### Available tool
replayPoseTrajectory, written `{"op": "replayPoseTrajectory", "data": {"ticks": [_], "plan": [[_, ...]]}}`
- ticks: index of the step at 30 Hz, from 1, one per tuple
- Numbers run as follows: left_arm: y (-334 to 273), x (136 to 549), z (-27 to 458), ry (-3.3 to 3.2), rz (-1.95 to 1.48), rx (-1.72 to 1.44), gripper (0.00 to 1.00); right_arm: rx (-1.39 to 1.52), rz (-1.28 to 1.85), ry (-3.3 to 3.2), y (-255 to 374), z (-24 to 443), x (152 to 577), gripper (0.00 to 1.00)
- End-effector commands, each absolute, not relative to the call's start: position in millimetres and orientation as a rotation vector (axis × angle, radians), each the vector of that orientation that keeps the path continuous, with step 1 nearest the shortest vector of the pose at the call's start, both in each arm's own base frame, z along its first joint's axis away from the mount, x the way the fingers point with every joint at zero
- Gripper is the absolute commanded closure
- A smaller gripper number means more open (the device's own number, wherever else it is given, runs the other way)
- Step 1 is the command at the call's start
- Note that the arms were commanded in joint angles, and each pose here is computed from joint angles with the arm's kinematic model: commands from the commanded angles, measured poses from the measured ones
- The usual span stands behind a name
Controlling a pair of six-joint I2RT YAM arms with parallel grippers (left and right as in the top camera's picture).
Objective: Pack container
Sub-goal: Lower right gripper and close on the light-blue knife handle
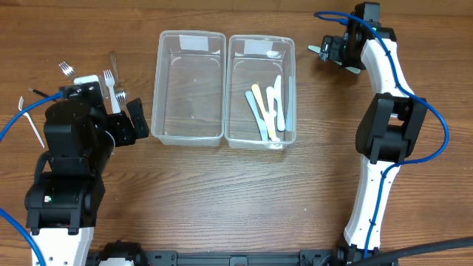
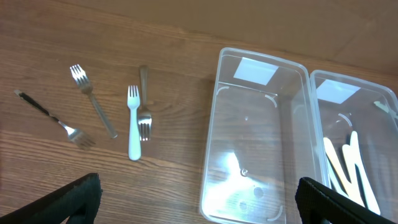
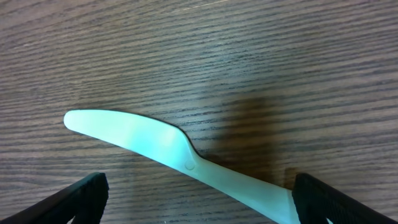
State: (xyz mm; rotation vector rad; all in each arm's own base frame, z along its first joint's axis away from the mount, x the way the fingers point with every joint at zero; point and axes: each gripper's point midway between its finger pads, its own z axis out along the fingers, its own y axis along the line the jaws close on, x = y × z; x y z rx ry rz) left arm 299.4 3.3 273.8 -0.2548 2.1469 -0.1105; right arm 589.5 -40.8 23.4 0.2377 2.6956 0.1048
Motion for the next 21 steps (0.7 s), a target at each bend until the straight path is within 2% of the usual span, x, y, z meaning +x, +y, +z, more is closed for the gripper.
{"op": "replayPoseTrajectory", "data": {"ticks": [1,9,14,18,21], "plan": [[2,301,285,2.122,-0.122,-0.229,0.00,0.221,0.110,2.762,-41,-7,578,0.03],[2,301,285,2.121,-0.120,-0.230,0.00,0.216,0.128,2.866,-37,-27,556,0.03],[2,302,285,2.121,-0.120,-0.229,0.00,0.219,0.127,2.943,-36,-15,538,0.04],[2,302,285,2.120,-0.120,-0.229,0.00,0.231,0.063,2.983,-43,1,526,0.13],[2,302,285,2.121,-0.120,-0.229,0.00,0.234,0.021,2.986,-47,11,523,0.09]]}}
